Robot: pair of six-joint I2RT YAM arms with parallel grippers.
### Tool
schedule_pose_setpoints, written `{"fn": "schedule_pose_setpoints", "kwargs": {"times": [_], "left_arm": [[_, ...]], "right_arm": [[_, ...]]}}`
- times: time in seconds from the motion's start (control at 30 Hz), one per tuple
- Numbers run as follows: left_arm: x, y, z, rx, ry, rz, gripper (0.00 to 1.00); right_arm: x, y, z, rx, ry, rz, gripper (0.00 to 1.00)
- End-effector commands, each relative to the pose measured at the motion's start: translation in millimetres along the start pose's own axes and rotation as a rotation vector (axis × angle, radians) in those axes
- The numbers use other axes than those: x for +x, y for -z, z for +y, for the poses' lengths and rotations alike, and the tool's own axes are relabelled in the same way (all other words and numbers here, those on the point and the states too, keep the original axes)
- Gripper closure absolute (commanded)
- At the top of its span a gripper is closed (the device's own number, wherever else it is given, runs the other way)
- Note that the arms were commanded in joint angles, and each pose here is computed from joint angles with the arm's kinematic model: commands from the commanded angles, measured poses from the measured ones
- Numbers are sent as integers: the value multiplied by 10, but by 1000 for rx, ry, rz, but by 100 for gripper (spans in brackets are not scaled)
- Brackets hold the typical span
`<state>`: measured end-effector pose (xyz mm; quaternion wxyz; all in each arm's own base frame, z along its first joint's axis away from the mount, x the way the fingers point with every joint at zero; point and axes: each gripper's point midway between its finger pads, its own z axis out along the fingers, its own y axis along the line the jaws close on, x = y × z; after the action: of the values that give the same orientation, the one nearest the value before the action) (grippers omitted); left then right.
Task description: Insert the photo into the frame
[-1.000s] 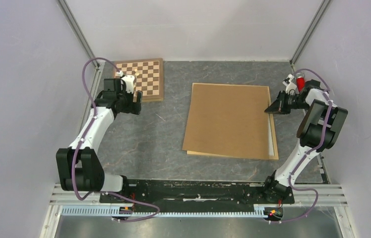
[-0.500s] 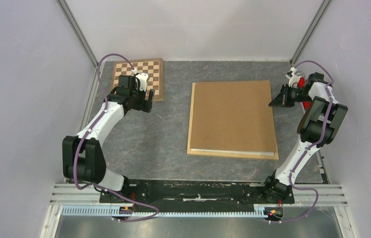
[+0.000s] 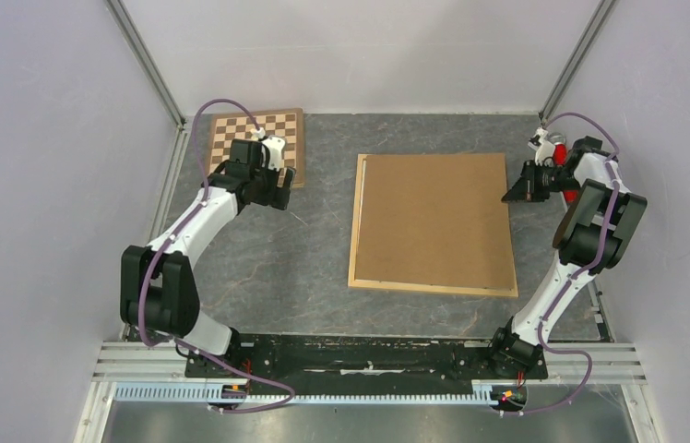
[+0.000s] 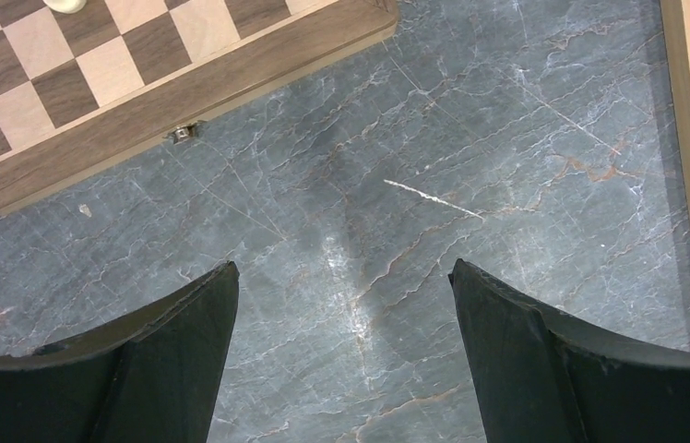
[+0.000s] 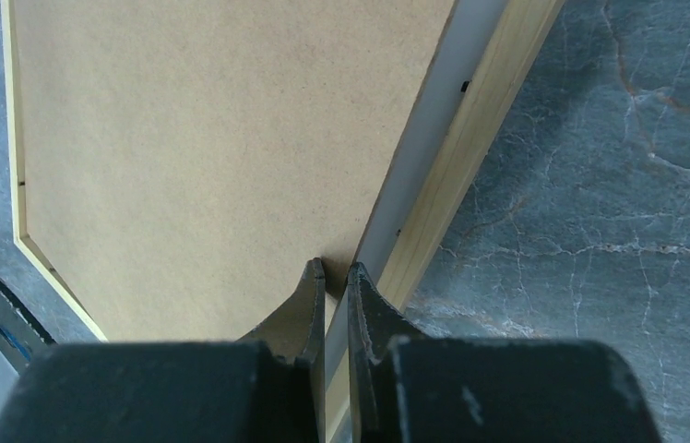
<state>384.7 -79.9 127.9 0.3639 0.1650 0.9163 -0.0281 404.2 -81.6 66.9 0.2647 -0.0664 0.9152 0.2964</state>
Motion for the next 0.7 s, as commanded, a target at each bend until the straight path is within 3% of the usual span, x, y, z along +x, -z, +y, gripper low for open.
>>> {"fn": "schedule_pose_setpoints", "kwargs": {"times": [0.0, 0.67], "left_arm": [[-282, -4, -44, -12, 11, -70, 9], [-351, -218, -341, 33, -52, -49, 9]], "right_arm": [[-130, 65, -154, 52, 168, -18, 100], [-213, -138, -81, 26, 248, 8, 100]]}}
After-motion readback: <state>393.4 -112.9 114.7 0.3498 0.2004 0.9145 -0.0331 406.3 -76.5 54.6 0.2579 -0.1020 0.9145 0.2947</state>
